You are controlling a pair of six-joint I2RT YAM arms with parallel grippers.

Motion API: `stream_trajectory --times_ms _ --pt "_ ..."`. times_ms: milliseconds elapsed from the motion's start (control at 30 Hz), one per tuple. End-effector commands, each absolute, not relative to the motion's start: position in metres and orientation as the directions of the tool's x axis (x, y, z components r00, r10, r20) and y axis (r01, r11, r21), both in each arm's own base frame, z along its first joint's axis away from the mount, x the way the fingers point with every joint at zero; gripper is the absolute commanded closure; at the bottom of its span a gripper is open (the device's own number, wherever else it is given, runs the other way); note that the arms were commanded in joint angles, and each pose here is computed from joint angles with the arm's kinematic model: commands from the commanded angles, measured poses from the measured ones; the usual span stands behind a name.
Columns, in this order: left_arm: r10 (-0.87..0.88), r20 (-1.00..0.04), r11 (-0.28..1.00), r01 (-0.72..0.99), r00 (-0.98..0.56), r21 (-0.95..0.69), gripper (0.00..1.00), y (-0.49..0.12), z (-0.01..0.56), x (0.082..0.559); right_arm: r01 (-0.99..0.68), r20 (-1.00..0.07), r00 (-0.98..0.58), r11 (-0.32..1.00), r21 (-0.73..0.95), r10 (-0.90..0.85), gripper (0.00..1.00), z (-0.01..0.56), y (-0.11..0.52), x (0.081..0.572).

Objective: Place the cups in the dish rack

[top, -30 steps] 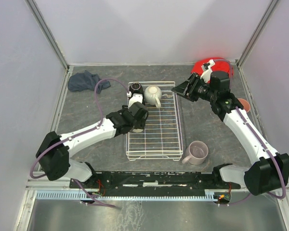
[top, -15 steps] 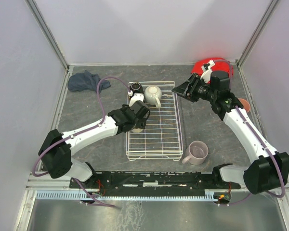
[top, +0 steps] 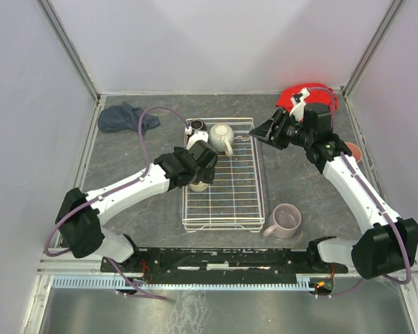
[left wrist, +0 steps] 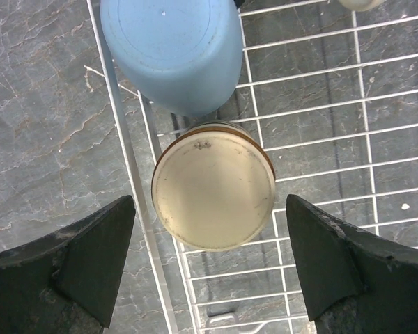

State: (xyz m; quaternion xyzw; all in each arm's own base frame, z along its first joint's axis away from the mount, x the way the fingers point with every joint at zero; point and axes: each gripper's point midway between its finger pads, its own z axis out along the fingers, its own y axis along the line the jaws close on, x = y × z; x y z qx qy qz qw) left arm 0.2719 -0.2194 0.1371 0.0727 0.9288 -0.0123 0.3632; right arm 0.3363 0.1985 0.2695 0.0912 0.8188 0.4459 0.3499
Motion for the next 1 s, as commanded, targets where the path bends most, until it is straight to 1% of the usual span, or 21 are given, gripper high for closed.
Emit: stream_trajectory --times_ms 0,67,133,233,300,367,433,567,733,867,967 --pt "0.038 -0.732 0.991 0.119 -0.680 -0.060 0.05 -0.227 0.185 0.278 -0.195 -0.585 -0.675 0.655 0.730 0.449 0.41 0.290 0.179 0.343" --pt "0.018 -0.747 0.990 0.117 -0.665 -0.079 0.04 -0.227 0.203 0.278 -0.156 -0.605 -0.669 0.715 0.682 0.431 0.41 0.286 0.163 0.345" --pt "-0.002 -0.764 0.987 0.121 -0.646 -0.105 0.02 -0.227 0.223 0.279 -0.078 -0.613 -0.687 0.799 0.596 0.389 0.39 0.272 0.140 0.341" --pt "-0.029 -0.791 0.977 0.150 -0.611 -0.152 0.00 -0.234 0.259 0.281 0.059 -0.637 -0.691 0.904 0.423 0.343 0.36 0.259 0.096 0.338" --pt "-0.040 -0.806 0.965 0.187 -0.590 -0.184 0.00 -0.242 0.281 0.283 0.155 -0.653 -0.685 0.940 0.303 0.323 0.34 0.255 0.066 0.336" --pt "-0.044 -0.811 0.947 0.235 -0.584 -0.221 0.00 -0.256 0.298 0.285 0.225 -0.663 -0.679 0.949 0.219 0.314 0.33 0.253 0.038 0.334" --pt "-0.044 -0.809 0.921 0.291 -0.586 -0.260 0.00 -0.272 0.311 0.285 0.274 -0.659 -0.682 0.946 0.173 0.317 0.33 0.251 0.017 0.334" --pt "-0.030 -0.799 0.869 0.379 -0.600 -0.318 0.00 -0.296 0.325 0.281 0.368 -0.609 -0.692 0.916 0.162 0.386 0.34 0.235 -0.017 0.335" --pt "-0.029 -0.780 0.808 0.445 -0.625 -0.386 0.00 -0.312 0.327 0.276 0.418 -0.623 -0.668 0.898 0.137 0.407 0.35 0.230 -0.042 0.337" --pt "-0.044 -0.743 0.760 0.460 -0.668 -0.459 0.01 -0.323 0.321 0.275 0.447 -0.607 -0.676 0.887 0.113 0.418 0.37 0.219 -0.055 0.341" --pt "-0.039 -0.728 0.743 0.467 -0.685 -0.479 0.00 -0.328 0.321 0.276 0.453 -0.595 -0.691 0.888 0.086 0.410 0.38 0.210 -0.061 0.344"
